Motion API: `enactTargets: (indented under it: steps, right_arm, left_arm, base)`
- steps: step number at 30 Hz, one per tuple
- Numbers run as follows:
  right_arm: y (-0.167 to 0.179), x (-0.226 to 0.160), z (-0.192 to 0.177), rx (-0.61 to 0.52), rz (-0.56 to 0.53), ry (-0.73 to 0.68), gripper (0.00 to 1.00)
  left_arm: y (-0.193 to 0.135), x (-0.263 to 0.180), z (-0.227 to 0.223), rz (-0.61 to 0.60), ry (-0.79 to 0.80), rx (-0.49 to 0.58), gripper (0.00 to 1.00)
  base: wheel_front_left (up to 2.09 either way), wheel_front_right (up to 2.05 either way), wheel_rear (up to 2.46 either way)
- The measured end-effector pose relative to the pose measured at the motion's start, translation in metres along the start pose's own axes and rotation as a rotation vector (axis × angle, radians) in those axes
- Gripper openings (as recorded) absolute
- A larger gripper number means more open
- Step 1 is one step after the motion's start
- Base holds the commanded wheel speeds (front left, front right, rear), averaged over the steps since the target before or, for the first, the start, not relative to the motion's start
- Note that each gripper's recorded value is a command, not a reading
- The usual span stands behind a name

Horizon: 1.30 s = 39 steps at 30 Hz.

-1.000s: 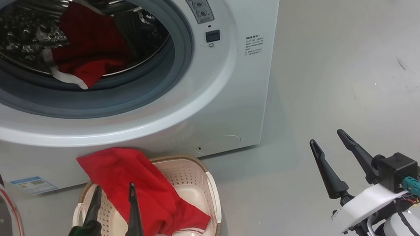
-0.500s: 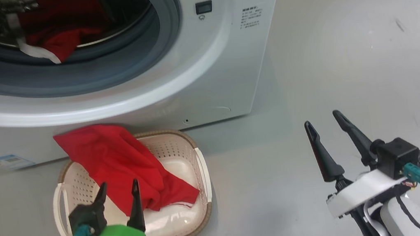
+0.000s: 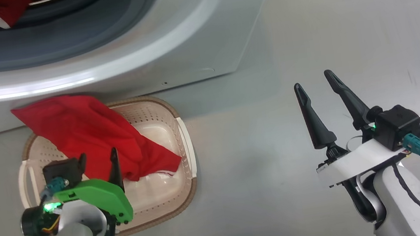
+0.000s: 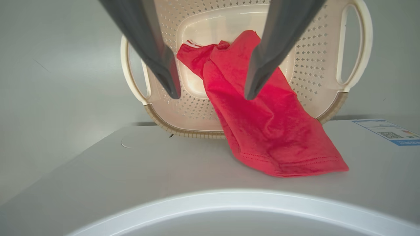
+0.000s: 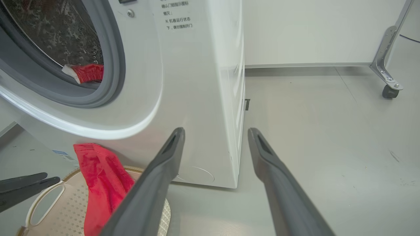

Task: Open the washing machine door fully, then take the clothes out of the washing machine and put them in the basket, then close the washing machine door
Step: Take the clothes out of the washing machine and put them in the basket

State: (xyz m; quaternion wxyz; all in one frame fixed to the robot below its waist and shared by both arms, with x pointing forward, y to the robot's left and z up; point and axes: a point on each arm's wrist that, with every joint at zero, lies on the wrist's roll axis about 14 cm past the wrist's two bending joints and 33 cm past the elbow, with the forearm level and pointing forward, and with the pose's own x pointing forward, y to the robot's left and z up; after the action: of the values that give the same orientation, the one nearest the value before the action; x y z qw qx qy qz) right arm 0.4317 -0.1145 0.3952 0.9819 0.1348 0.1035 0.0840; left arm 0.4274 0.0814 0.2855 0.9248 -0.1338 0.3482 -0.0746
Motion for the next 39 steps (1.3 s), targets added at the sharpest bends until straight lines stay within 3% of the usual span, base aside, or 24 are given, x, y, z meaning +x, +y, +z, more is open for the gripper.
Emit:
enactTargets:
  steps: [19, 37, 38, 39]
  right_arm:
    - [-0.036, 0.019, -0.034, 0.005, -0.076, 0.073, 1.0]
    - [-0.05, 0.022, -0.051, 0.0, -0.104, 0.114, 1.0]
    - [-0.05, 0.022, -0.051, -0.001, -0.104, 0.114, 1.0]
    - [-0.05, 0.022, -0.051, -0.001, -0.104, 0.114, 1.0]
  left_arm:
    - [0.021, 0.083, -0.022, 0.043, 0.109, -0.066, 1.0]
    - [0.055, 0.118, -0.027, 0.153, 0.118, -0.115, 1.0]
    - [0.056, 0.119, -0.027, 0.158, 0.117, -0.121, 0.83]
    - [0.057, 0.12, -0.027, 0.161, 0.119, -0.122, 0.83]
  base:
    - [0.0, 0.0, 0.0]
    - [0.0, 0.0, 0.0]
    - [0.0, 0.0, 0.0]
    - [0.0, 0.0, 0.0]
